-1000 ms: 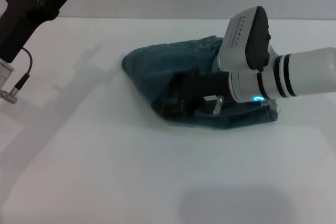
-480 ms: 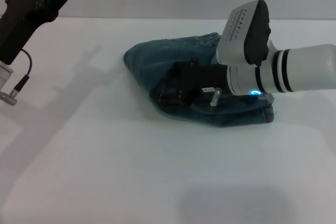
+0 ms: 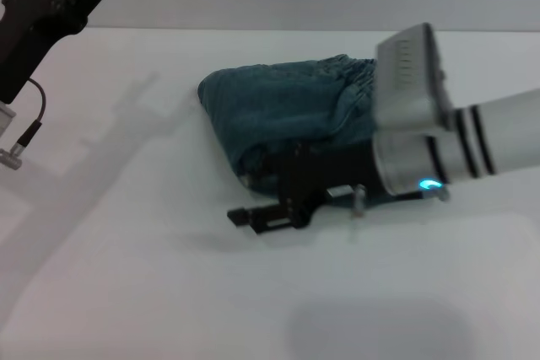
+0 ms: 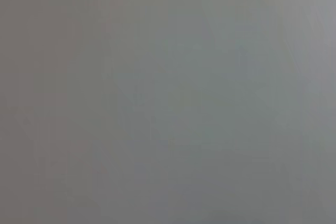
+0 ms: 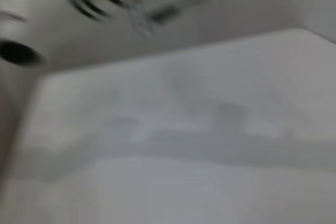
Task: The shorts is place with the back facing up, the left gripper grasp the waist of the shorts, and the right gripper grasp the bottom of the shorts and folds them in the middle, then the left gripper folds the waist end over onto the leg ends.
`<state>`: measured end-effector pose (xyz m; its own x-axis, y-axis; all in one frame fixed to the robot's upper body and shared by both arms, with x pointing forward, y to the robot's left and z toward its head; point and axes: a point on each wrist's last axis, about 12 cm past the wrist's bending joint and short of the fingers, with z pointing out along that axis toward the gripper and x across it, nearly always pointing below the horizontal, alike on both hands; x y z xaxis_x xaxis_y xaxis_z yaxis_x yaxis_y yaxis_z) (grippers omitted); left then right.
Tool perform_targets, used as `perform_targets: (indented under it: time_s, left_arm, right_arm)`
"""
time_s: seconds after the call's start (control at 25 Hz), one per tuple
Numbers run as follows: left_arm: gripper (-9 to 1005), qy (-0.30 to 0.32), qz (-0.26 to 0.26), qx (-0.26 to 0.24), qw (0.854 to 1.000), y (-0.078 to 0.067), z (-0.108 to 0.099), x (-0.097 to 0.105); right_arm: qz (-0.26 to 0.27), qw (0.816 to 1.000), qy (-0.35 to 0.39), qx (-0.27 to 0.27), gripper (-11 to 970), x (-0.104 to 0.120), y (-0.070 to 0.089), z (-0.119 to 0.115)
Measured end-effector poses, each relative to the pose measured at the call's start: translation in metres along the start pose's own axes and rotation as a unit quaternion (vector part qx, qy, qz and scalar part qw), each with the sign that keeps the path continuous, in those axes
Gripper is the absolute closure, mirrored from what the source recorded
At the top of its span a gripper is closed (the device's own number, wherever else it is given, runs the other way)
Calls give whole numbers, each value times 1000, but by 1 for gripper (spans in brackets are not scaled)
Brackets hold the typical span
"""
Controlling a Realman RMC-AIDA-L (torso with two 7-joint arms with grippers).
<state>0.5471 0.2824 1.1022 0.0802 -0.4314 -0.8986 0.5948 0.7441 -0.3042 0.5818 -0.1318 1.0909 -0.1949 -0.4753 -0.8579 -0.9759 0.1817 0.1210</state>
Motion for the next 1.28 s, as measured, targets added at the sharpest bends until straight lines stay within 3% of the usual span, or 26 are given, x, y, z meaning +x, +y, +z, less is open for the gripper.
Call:
perform_targets:
  time_s: [0.2, 0.28, 0.32, 0.48, 0.6, 0.72, 0.88, 1.04, 1.08, 1.12, 1.28]
  left_arm:
    - [137, 1, 3, -6, 1000, 2, -3, 0]
    - [137, 2, 4, -8, 1000, 2, -3, 0]
    - [137, 2, 4, -9, 1000, 2, -3, 0]
    - [137, 1, 6, -14, 1000, 5, -4, -1]
    - [137, 1, 11, -19, 1000, 6, -7, -1]
    - [137, 1, 17, -28, 999, 9, -11, 0]
    - [137, 0, 32, -52, 998, 13, -19, 4]
    - [137, -17, 57, -94, 994, 19, -36, 8]
    - [137, -25, 64, -108, 992, 20, -42, 9]
    - [137, -30, 69, -116, 990, 21, -46, 10]
    - [137, -56, 111, -148, 981, 19, -68, 13]
  right_arm:
    - [-21, 996, -71, -45, 317, -2, 20, -37]
    - [-47, 989, -139, -2, 317, 7, 25, -67]
    - [-47, 989, -139, -2, 317, 7, 25, -67]
    - [-63, 963, -241, 99, 318, 27, 26, -106]
    - [-73, 928, -303, 203, 318, 49, 25, -132]
    - [-62, 877, -352, 320, 318, 74, 21, -156]
    - [-41, 794, -384, 469, 317, 104, 18, -182]
    - [-34, 719, -389, 575, 318, 123, 22, -196]
    - [-26, 688, -387, 614, 318, 131, 24, -201]
    - [-26, 688, -387, 614, 318, 131, 24, -201]
    - [-7, 650, -384, 656, 317, 142, 27, -207]
